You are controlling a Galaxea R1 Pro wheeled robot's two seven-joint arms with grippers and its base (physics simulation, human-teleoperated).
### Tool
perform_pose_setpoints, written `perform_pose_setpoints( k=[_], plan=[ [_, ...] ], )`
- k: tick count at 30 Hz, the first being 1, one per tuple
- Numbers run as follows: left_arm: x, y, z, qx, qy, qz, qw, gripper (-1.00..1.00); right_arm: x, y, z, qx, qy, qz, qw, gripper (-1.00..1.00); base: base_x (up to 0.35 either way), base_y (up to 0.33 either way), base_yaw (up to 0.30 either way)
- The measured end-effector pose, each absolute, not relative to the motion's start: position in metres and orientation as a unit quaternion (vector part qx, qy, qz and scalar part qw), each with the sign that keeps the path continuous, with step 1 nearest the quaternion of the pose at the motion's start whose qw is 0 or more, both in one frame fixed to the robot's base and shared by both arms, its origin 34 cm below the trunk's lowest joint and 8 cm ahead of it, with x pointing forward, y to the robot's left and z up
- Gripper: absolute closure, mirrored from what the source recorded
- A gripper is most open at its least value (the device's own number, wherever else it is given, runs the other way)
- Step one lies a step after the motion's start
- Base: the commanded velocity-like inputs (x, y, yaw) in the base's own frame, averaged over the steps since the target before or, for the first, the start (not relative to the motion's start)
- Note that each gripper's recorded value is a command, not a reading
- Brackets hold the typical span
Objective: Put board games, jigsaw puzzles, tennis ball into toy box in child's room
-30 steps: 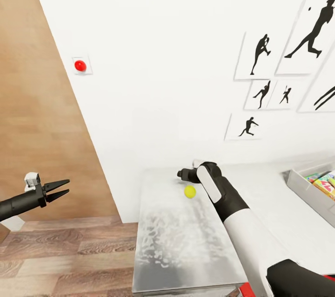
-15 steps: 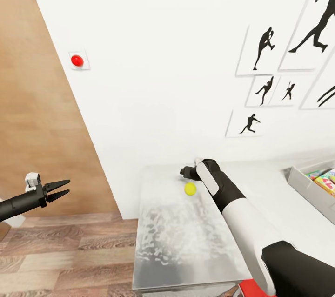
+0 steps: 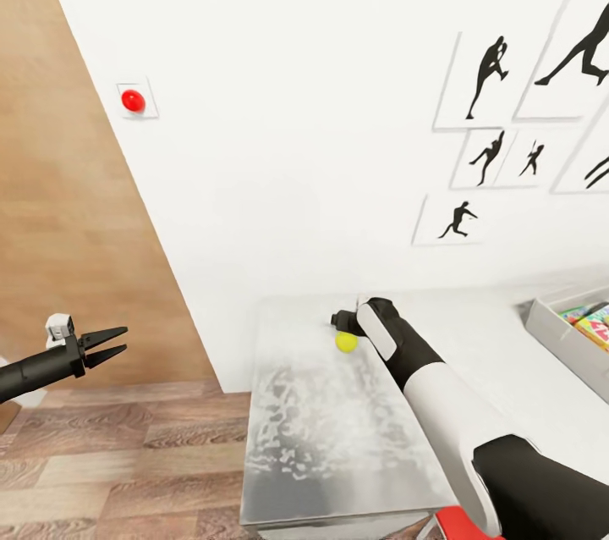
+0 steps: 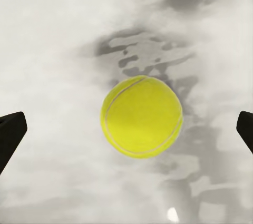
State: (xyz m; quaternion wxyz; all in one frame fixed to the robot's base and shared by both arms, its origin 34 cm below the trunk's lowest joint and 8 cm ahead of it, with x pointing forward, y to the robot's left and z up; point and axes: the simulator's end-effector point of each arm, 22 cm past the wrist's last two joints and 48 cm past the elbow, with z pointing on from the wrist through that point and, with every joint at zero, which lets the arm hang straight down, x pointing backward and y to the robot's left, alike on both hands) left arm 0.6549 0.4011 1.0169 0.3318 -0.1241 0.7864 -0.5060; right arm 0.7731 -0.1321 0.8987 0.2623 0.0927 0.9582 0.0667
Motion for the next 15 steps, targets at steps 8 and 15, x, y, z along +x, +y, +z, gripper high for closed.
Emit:
perform_pose_setpoints(
  k=[8,15],
  plan=[
    [0.655,0.401,1.010,-0.127,0.789,-0.505,0.327,-1.00,0.772,-0.133,0.890,0.087,0.960,0.058,0.259,-1.00,0.034,0.017,0.000],
    [0.655,0.401,1.003,-0.131,0.791,-0.504,0.322,-1.00,0.773,-0.137,0.883,0.086,0.960,0.050,0.261,-1.00,0.080,0.048,0.000]
  ],
)
